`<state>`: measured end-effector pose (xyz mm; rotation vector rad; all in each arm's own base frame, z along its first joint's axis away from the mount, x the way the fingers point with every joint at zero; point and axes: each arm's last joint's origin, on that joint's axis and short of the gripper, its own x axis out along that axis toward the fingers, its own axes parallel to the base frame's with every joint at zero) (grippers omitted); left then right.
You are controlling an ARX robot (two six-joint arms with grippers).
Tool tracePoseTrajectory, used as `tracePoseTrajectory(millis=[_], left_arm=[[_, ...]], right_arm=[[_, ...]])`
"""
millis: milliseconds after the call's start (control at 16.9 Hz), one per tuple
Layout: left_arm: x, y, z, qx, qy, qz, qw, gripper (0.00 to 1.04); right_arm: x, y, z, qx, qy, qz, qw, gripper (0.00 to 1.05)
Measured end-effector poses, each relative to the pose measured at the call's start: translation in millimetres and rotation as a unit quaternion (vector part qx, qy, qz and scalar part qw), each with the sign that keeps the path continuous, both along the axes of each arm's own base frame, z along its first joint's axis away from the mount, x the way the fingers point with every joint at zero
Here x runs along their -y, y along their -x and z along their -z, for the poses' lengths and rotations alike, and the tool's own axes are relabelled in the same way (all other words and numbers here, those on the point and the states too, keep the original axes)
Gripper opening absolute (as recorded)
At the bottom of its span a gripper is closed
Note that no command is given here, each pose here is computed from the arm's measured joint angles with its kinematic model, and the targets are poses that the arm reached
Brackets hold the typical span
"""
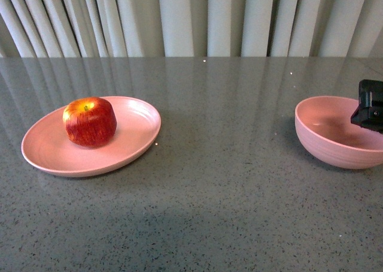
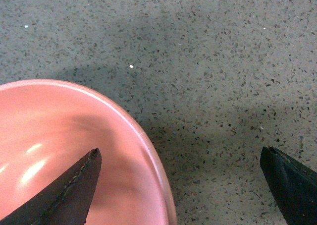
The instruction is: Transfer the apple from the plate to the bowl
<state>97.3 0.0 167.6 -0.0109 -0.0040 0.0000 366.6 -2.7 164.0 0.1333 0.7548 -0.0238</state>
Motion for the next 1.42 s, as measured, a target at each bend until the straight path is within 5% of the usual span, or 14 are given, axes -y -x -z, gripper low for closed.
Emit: tracePoseTrajectory(millis=[178, 651, 888, 1125, 1303, 1421], left_arm=[[0, 0, 0, 0.0, 0.0, 0.0, 1.0, 0.98], [0, 0, 0, 0.0, 0.0, 0.0, 1.0, 0.98], [0, 0, 0, 0.0, 0.0, 0.0, 1.0, 0.98], [0, 0, 0, 0.0, 0.0, 0.0, 1.0, 0.98], [0, 0, 0, 0.0, 0.0, 0.0, 1.0, 0.98], [0, 0, 0, 0.0, 0.0, 0.0, 1.0, 0.98]], right_arm=[[-4, 1, 1, -0.001, -0.005, -0.007, 1.0, 0.88], [-7, 7, -6, -0.007, -0.024, -0.018, 1.0, 0.05], [-16, 18, -39, 0.025, -0.041, -0.035, 0.998, 0.03], [-67, 21, -77, 0.069, -0.052, -0.102, 0.991, 0.03], [-136, 6, -54, 0.03, -0.055, -0.156, 0.986, 0.03], [-146, 1, -44, 0.014, -0.052, -0.157, 0.986, 0.03]])
